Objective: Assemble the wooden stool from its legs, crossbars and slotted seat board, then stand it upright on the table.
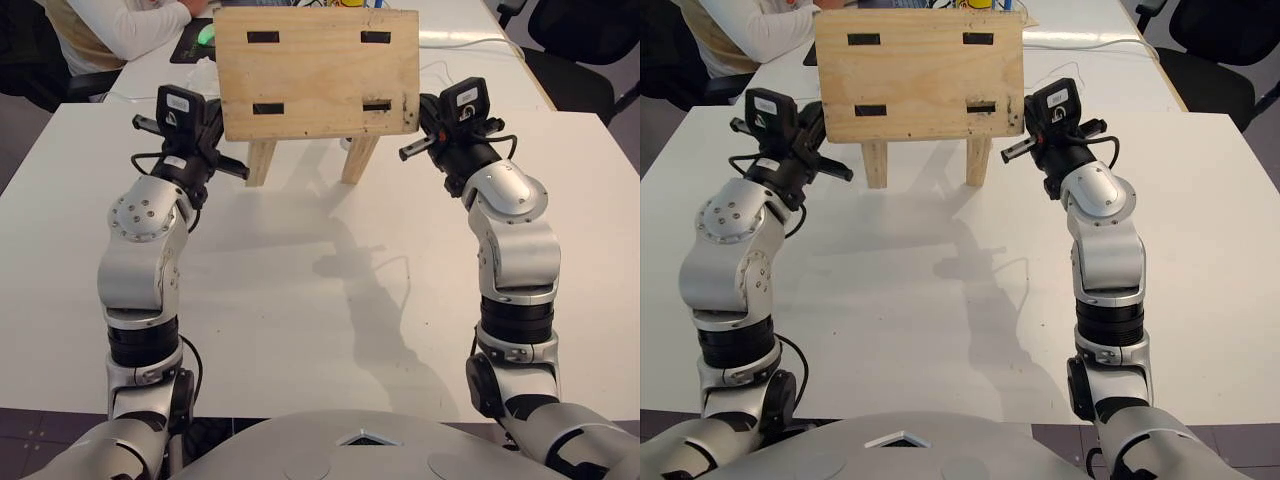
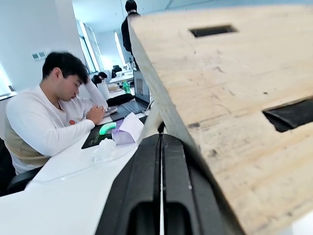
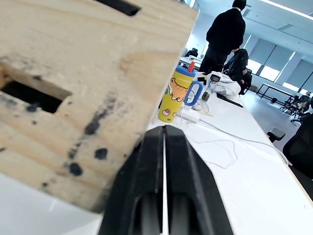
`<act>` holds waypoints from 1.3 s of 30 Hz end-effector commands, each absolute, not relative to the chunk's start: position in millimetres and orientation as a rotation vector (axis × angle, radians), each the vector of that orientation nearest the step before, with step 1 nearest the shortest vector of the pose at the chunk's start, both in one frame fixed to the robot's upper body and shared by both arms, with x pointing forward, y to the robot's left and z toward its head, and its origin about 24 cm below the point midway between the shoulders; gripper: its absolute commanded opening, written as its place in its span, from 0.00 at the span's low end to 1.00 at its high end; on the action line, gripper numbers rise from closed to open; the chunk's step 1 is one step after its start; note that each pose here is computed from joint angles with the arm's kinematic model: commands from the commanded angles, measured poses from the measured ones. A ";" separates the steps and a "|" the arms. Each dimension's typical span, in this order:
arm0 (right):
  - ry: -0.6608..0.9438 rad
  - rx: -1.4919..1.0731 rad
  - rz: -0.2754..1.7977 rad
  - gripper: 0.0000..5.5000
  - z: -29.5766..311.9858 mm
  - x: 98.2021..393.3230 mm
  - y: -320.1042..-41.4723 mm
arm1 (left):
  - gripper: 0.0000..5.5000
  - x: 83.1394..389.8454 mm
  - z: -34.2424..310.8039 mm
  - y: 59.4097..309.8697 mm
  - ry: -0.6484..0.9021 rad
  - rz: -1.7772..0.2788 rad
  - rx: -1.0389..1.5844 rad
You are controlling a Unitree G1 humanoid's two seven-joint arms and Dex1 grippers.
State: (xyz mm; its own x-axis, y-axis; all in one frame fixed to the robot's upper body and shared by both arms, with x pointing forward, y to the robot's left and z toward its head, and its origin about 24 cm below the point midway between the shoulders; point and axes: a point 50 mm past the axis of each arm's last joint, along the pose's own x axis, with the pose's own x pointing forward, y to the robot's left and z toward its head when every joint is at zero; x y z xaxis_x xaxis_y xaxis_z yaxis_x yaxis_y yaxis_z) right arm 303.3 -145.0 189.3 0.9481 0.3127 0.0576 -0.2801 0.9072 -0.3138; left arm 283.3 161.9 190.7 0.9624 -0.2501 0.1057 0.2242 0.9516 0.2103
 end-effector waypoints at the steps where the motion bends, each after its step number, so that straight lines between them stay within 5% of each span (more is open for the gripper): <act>1: -0.243 -0.230 0.506 0.00 214.8 295.8 -105.7 | 0.00 279.0 199.6 127.6 -0.190 -0.458 0.155; 14: -0.248 -0.221 0.480 0.00 212.1 299.7 -107.8 | 0.00 285.6 183.2 141.1 -0.128 -0.383 0.157; 19: -0.414 -0.155 0.156 0.00 222.2 310.8 -142.9 | 0.00 297.3 162.4 170.4 -0.075 -0.175 0.136; 24: -0.237 -0.182 -0.083 0.00 144.6 317.5 -189.2 | 0.00 296.1 113.1 191.6 0.038 -0.049 0.112; 29: 0.034 -0.173 -0.078 0.00 61.1 299.1 -206.9 | 0.00 285.1 75.7 185.0 0.092 -0.067 0.108; 39: 0.108 -0.124 0.005 0.00 32.3 281.6 -197.0 | 0.00 271.6 43.9 170.4 0.121 -0.062 0.059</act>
State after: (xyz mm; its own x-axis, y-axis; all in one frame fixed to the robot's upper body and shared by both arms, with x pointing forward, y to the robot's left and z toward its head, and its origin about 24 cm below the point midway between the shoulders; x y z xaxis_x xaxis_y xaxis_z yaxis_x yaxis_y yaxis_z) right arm 281.4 -201.5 31.3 0.9926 -0.0303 -0.1177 0.0127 0.9890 -0.1474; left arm 274.4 174.5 48.8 0.9910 -0.0636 -0.1181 0.0718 0.9952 0.0671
